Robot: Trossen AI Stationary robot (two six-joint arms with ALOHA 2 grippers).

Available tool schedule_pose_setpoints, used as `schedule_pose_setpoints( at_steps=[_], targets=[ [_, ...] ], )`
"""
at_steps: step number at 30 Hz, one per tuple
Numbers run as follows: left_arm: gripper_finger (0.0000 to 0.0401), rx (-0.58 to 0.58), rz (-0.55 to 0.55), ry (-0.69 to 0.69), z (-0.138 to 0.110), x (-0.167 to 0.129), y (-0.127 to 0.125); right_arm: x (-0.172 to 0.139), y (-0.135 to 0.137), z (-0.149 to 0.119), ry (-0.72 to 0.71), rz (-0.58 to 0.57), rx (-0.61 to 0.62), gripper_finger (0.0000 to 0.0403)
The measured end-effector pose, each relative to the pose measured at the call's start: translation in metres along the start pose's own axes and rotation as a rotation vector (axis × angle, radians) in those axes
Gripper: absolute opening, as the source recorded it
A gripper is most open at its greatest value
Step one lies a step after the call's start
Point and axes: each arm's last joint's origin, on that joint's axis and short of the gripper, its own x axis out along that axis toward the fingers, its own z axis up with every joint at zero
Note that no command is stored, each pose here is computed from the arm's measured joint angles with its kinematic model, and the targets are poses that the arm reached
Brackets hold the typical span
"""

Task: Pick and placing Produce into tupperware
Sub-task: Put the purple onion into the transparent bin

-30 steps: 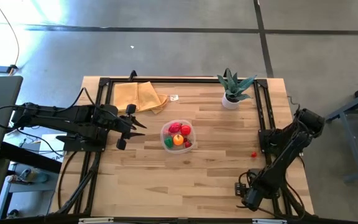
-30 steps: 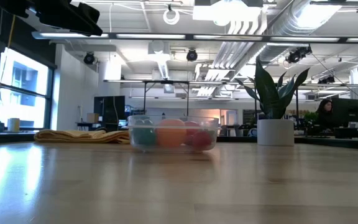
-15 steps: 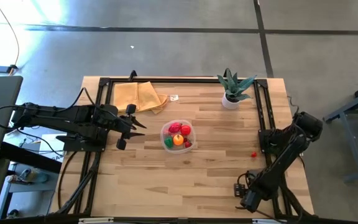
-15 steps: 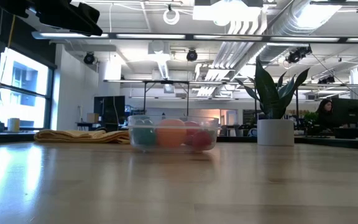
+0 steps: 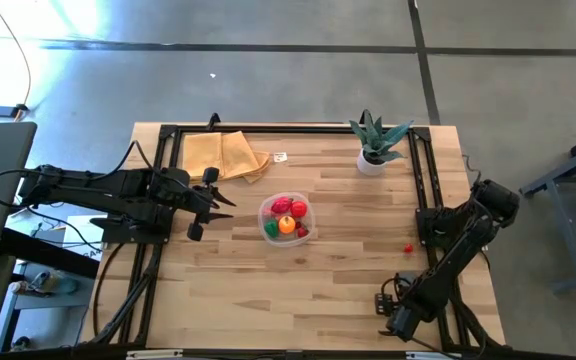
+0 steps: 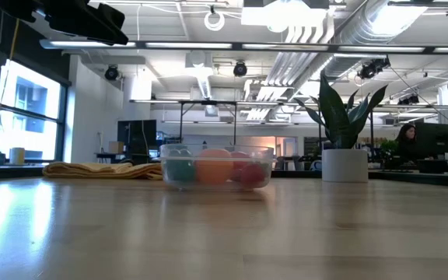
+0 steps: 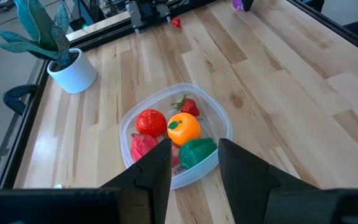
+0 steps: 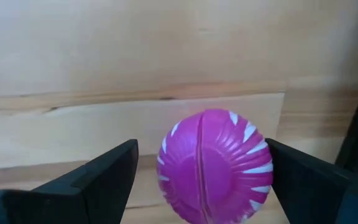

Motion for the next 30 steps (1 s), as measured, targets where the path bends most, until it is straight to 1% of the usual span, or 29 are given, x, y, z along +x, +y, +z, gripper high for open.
schedule_pose_setpoints(
  at_steps=[3,8,17,22,30],
  targets=[
    [0.012,0.0,0.0,0.0,0.0,0.0,0.0,-0.0001,0.0007,-0.0014,0.016,0.006,-0.003,0.033],
    [0.012,0.0,0.0,0.0,0.0,0.0,0.0,-0.0003,0.0005,-0.0031,0.048,-0.02,-0.006,0.033],
    [0.012,0.0,0.0,0.0,0.0,0.0,0.0,0.0,-0.0005,-0.0027,0.052,-0.043,-0.008,0.033],
    [0.012,0.0,0.0,0.0,0.0,0.0,0.0,0.0054,0.0009,-0.0038,0.048,-0.05,-0.022,0.033],
    [0.012,0.0,0.001,0.0,0.0,0.0,0.0001,0.0075,0.0009,-0.0036,0.038,-0.056,-0.022,0.0313]
  ],
)
